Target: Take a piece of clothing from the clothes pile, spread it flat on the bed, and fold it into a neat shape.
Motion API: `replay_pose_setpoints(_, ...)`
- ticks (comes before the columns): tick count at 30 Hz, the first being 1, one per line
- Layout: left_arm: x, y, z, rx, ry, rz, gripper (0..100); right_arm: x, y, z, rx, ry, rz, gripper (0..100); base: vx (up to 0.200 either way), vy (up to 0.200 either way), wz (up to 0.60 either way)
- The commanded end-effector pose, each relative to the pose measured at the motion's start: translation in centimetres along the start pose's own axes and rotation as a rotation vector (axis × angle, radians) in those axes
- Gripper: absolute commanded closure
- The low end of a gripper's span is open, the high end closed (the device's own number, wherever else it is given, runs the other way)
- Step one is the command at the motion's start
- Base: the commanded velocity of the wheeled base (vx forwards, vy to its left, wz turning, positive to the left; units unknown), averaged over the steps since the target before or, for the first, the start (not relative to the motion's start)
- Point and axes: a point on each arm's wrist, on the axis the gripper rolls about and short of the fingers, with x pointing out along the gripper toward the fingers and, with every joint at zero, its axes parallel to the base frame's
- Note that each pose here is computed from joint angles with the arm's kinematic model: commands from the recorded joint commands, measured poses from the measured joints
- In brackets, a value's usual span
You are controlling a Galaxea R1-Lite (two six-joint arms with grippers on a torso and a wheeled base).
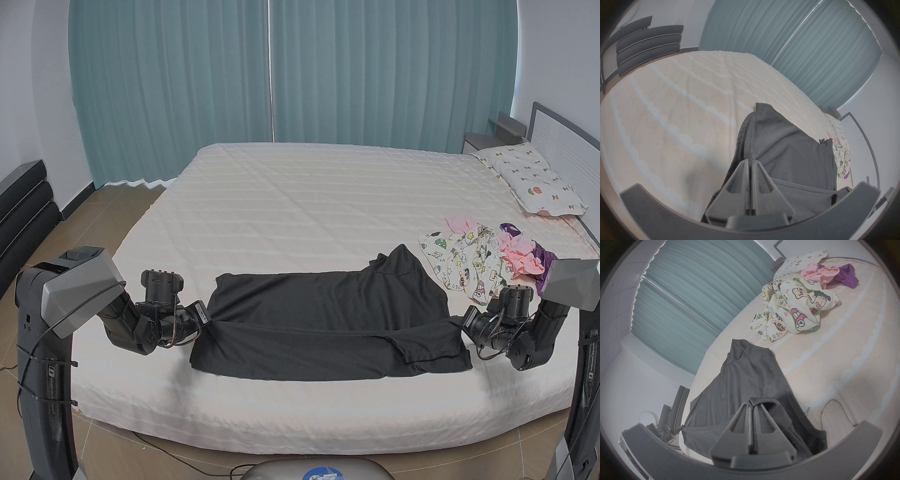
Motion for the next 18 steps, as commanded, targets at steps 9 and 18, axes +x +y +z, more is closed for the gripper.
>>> replay_pose_setpoints(9, 0.8, 0.4, -0.8, 0.002, 0.021, 0.013, 100, 1.6, -0.5, -1.3, -0.01, 0.03, -0.021, 100, 0.0, 0.0, 0.0)
replay_pose_setpoints(18, 1.2, 0.6, -1.2, 0.004, 0.032, 0.018, 100, 2.0, -0.9, -1.9, -0.013, 0.048, -0.03, 100, 0.0, 0.0, 0.0)
